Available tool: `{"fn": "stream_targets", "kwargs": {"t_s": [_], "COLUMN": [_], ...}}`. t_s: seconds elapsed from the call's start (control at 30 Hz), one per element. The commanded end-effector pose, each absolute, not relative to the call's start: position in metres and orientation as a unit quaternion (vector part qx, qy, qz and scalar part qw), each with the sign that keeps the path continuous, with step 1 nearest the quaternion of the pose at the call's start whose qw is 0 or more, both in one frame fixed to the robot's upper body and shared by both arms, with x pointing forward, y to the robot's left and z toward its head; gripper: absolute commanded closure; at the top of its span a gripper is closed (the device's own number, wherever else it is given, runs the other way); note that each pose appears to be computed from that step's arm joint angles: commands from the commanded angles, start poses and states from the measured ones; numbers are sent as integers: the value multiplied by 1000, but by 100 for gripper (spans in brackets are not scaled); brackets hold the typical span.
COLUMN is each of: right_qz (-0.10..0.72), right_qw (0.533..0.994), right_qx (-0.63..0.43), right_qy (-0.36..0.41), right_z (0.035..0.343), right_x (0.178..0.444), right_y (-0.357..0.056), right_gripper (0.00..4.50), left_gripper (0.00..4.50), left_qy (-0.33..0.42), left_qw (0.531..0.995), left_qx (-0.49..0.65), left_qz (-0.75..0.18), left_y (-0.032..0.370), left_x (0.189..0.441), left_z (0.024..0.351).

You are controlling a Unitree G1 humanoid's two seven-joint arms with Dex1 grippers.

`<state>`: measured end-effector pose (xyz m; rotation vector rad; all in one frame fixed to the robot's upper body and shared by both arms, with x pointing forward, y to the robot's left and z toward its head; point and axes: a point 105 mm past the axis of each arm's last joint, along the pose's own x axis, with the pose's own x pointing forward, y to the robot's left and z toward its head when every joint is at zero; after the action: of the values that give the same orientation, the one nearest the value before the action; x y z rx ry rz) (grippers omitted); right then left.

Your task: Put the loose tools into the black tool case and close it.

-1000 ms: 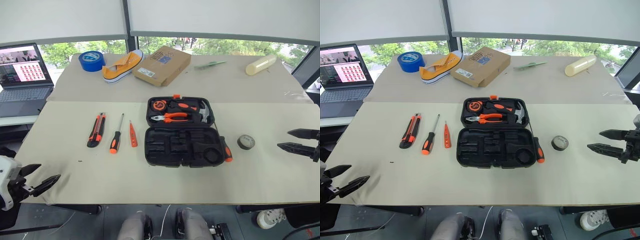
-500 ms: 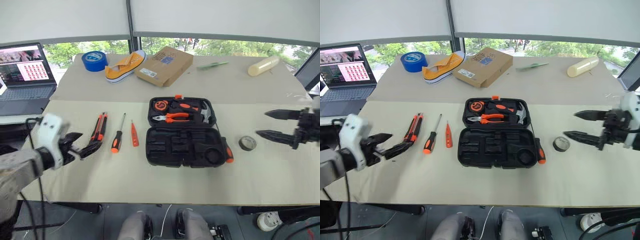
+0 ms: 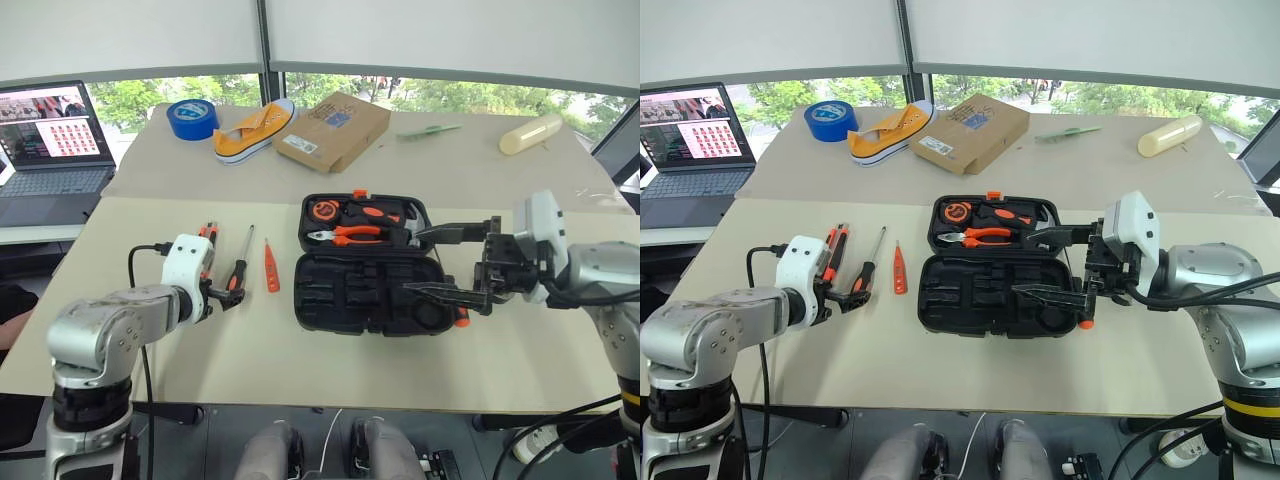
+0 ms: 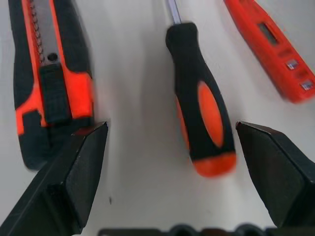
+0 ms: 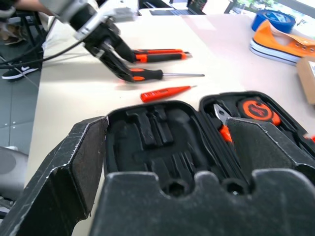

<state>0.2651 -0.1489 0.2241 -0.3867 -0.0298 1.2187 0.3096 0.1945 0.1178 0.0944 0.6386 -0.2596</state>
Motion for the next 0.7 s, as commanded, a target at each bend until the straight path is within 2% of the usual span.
{"fn": "stream_targets", "kwargs": {"t_s": [0.03, 0.1, 0.2, 0.4, 0.47, 0.57, 0.7], "right_qz": [579, 584, 588, 584, 583, 579, 569], "right_qw": [793, 791, 789, 793, 793, 797, 804], "right_qx": [-182, -177, -174, -168, -169, -169, -168], "right_qy": [-38, -41, -43, -45, -44, -41, -31], "right_z": [234, 234, 233, 233, 232, 231, 226], "right_x": [260, 260, 260, 261, 261, 261, 261], "right_y": [-137, -134, -129, -128, -129, -131, -137], "right_gripper": [4, 4, 0, 0, 0, 0, 0], "left_gripper": [5, 5, 78, 305, 359, 359, 359], "left_qy": [294, 297, 300, 280, 276, 254, 153], "left_qw": [943, 941, 942, 948, 949, 954, 954], "left_qx": [66, 72, 72, 53, 45, 35, 68], "left_qz": [-141, -143, -132, -139, -145, -154, -247], "left_y": [184, 184, 190, 187, 185, 181, 157], "left_x": [320, 324, 329, 336, 338, 345, 354], "left_z": [119, 112, 105, 111, 116, 133, 200]}}
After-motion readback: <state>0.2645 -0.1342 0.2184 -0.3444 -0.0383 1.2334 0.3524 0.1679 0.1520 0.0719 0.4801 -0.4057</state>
